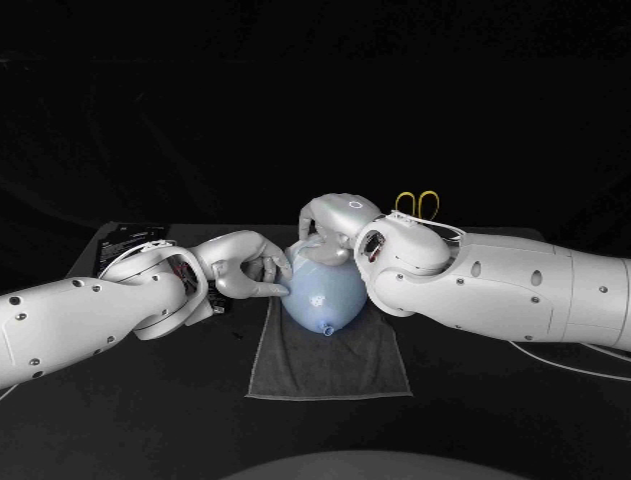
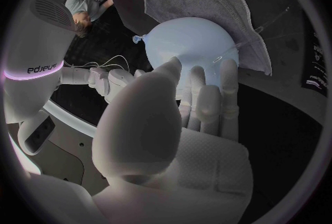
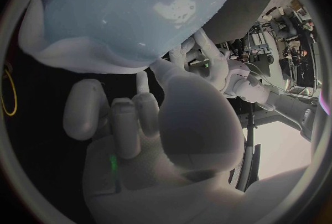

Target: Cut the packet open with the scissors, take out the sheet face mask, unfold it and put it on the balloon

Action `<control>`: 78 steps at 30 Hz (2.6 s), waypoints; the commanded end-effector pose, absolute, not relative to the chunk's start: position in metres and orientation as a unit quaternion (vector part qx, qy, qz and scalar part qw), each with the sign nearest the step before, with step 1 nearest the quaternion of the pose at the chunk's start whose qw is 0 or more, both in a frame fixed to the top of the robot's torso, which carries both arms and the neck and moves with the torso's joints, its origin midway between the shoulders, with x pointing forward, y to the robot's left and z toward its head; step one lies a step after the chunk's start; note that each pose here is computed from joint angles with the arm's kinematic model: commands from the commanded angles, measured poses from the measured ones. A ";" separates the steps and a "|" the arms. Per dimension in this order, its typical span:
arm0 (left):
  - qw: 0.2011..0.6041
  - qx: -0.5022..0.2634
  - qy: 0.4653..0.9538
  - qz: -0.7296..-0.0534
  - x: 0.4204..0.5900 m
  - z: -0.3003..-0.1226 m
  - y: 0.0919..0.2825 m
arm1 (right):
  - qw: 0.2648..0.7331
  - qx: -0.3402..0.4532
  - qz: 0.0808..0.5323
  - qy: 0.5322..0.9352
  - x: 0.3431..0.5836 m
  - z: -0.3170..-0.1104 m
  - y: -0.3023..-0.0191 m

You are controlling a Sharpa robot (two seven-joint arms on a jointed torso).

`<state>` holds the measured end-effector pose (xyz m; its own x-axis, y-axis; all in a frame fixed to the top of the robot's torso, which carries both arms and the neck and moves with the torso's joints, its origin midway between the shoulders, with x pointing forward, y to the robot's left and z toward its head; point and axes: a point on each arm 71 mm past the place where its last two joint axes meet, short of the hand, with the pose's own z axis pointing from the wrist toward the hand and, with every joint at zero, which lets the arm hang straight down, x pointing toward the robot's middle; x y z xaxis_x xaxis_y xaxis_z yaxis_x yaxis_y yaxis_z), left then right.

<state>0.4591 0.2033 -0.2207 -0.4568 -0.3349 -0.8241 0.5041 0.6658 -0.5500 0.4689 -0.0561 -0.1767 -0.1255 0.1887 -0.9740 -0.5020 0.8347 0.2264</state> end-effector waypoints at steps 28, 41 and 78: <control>0.499 0.058 0.764 -0.404 0.458 -0.227 0.199 | 0.676 -0.087 0.287 0.673 0.468 -0.169 -0.073; 0.518 0.027 0.715 -0.468 0.450 -0.212 0.206 | 0.664 -0.096 0.381 0.636 0.448 -0.157 -0.104; 0.627 0.053 0.645 -0.433 0.446 -0.212 0.224 | 0.655 -0.137 0.423 0.612 0.428 -0.163 -0.139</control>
